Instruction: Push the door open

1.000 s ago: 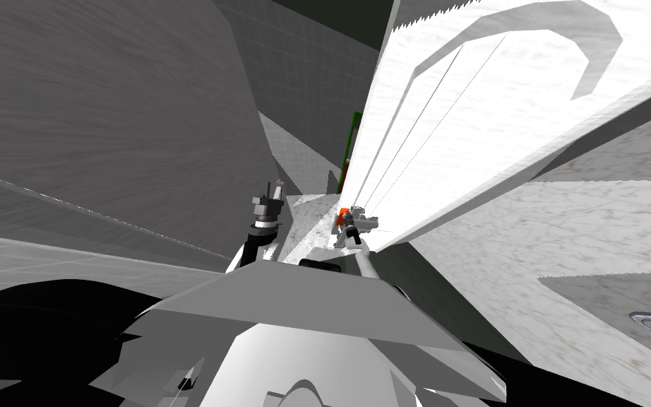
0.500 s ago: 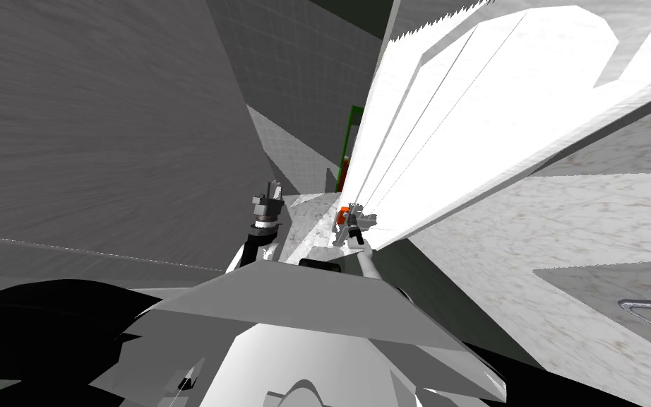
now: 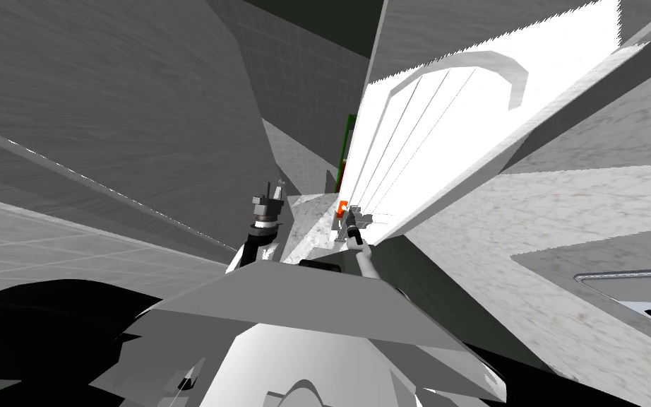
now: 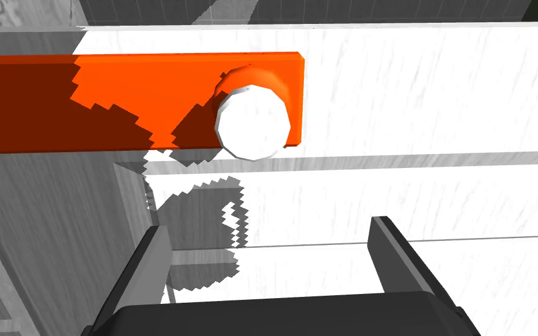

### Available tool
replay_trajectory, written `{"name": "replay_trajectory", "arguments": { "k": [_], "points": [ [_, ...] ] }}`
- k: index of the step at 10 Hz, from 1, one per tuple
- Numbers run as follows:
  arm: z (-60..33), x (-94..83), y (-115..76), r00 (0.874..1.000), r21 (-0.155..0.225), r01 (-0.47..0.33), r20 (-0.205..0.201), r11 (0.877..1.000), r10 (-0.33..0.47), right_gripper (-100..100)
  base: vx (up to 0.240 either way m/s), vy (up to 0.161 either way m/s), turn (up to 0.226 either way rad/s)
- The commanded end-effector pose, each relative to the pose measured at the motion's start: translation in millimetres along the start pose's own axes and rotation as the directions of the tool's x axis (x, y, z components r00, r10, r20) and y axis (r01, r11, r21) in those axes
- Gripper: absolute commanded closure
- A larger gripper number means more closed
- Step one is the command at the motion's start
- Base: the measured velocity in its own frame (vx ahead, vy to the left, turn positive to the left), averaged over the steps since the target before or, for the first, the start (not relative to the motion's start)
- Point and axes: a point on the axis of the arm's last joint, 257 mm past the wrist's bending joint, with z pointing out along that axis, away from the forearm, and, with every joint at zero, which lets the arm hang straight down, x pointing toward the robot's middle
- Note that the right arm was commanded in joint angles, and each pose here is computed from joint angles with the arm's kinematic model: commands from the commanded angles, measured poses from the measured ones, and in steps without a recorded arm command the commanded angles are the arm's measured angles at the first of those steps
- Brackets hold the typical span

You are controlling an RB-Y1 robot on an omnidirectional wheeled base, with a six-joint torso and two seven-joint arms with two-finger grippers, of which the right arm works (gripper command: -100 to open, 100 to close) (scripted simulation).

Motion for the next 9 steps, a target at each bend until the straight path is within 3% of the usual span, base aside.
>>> {"name": "replay_trajectory", "arguments": {
  "k": [1,3,4,9],
  "points": [
    [0.1,4.8,0.0,1.0,0.0,-0.007,-0.006,1.0,0.007,-100,-0.194,0.013,-0.01],
    [0.1,7.1,-0.5,1.0,0.0,-0.009,-0.007,1.0,0.009,-100,-0.154,0.015,-0.006],
    [0.1,4.0,-0.6,1.0,-0.001,-0.006,-0.004,1.0,0.006,-100,0.094,0.02,0.02],
    [0.7,-1.4,-0.1,1.0,-0.006,-0.004,0.007,1.0,0.004,-100,0.207,0.024,0.022]
  ]
}}
